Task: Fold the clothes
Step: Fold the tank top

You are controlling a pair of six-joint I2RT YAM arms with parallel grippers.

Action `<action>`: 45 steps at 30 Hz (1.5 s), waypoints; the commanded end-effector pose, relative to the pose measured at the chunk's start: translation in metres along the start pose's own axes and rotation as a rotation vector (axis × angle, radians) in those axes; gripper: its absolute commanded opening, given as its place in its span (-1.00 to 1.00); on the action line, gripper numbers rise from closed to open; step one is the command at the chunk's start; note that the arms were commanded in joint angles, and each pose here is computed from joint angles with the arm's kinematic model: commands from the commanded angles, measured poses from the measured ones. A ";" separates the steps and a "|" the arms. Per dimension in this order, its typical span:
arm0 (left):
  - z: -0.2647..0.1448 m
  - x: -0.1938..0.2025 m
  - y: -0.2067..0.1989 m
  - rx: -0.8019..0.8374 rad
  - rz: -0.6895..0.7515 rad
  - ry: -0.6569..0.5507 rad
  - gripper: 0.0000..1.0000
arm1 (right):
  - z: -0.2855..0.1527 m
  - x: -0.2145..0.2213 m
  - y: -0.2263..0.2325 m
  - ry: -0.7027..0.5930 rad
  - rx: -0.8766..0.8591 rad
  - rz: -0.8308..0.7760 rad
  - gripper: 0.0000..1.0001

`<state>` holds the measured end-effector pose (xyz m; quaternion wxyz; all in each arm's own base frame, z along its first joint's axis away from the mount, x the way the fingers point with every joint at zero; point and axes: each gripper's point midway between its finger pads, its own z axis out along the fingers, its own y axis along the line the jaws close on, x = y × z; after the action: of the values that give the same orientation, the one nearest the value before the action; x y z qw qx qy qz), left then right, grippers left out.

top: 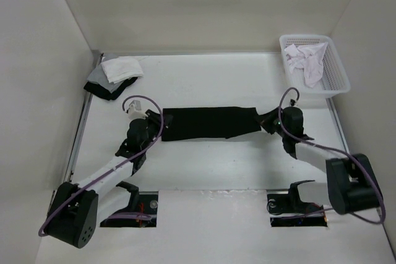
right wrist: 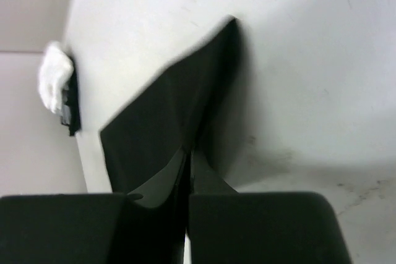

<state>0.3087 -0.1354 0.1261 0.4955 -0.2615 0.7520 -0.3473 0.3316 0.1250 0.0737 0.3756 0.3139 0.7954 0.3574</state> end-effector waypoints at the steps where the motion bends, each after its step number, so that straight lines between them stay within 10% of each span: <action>1: 0.000 -0.012 -0.042 0.125 0.002 -0.039 -0.56 | -0.017 -0.036 0.031 -0.134 -0.003 -0.138 -0.97; 11: -0.017 -0.012 -0.050 0.165 -0.022 -0.045 -0.55 | -0.010 0.002 0.140 -0.088 -0.014 -0.585 -0.94; 23: -0.044 -0.054 -0.031 0.125 -0.050 -0.158 -0.54 | 0.046 0.187 0.199 0.212 -0.015 -0.993 -0.91; 29: -0.045 -0.069 -0.022 0.101 -0.068 -0.188 -0.52 | 0.060 0.243 0.201 0.300 -0.011 -0.998 -0.27; 35: -0.035 -0.066 -0.027 0.106 -0.068 -0.163 -0.52 | 0.028 0.237 0.224 0.296 -0.176 -0.868 -0.05; 45: 0.006 0.022 -0.053 0.128 0.031 0.075 -0.55 | 0.049 0.154 0.198 0.239 -0.220 -0.657 -0.86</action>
<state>0.2921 -0.1698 0.1212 0.4495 -0.2279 0.7792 -0.3726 0.3297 0.3556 0.1361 0.3977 -0.0503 0.8739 0.2748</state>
